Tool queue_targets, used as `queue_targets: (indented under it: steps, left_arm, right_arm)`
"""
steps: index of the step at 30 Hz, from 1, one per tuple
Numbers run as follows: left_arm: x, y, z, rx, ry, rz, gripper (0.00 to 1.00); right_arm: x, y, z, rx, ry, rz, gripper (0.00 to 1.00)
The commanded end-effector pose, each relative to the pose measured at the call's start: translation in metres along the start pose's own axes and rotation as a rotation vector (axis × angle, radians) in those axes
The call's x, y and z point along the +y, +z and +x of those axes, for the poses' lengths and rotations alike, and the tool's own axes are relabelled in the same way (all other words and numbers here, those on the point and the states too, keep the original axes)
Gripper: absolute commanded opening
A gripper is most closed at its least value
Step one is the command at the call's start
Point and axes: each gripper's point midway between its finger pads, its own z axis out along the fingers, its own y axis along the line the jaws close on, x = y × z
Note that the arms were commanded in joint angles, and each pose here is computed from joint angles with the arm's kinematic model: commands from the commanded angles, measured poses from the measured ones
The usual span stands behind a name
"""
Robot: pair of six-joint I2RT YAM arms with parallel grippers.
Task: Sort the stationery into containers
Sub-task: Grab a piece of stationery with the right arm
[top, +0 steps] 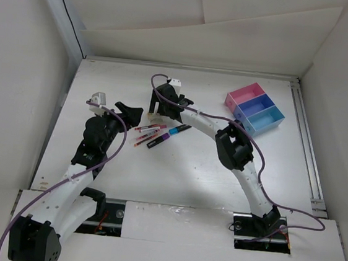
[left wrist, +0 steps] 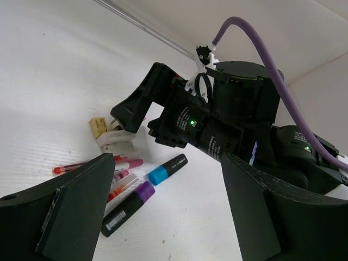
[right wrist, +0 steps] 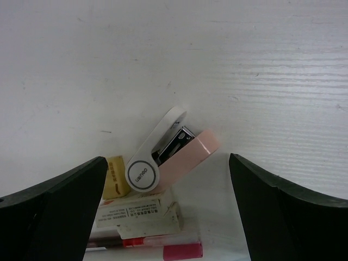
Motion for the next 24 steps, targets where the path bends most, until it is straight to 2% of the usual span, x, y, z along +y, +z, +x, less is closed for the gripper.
queue_targets:
  steps: [1,4,12,18,19,22,23,24]
  left_arm:
    - [-0.011,-0.002,-0.005,-0.026,-0.004,0.052,0.77]
    - [-0.011,-0.002,-0.005,-0.026,-0.004,0.052,0.77]
    - [-0.013,-0.002,-0.007,-0.033,-0.004,0.059,0.77]
    - [-0.014,-0.002,-0.006,-0.026,-0.004,0.065,0.77]
    - [-0.014,-0.002,-0.006,-0.026,-0.004,0.065,0.77]
    - [-0.014,-0.002,-0.006,-0.026,-0.004,0.065,0.77]
    - [-0.014,-0.002,-0.006,-0.026,-0.004,0.065,0.77]
    - [-0.016,-0.002,-0.008,-0.033,-0.003,0.072,0.77]
  right_arm:
    - [0.009,-0.002,-0.014,-0.048,0.032,0.008,1.0]
    - [0.005,0.002,-0.01,-0.046,0.028,0.023,0.97]
    - [0.006,0.004,-0.007,-0.059,0.032,0.035,0.57]
    - [0.003,0.009,-0.005,-0.07,0.032,0.051,0.55]
    - [0.003,0.009,-0.005,-0.07,0.032,0.051,0.58]
    - [0.01,0.005,-0.016,-0.089,0.043,0.035,0.79]
    - [0.003,0.012,-0.013,-0.083,0.043,0.049,0.83]
    - [0.003,0.012,-0.013,-0.083,0.043,0.049,0.83]
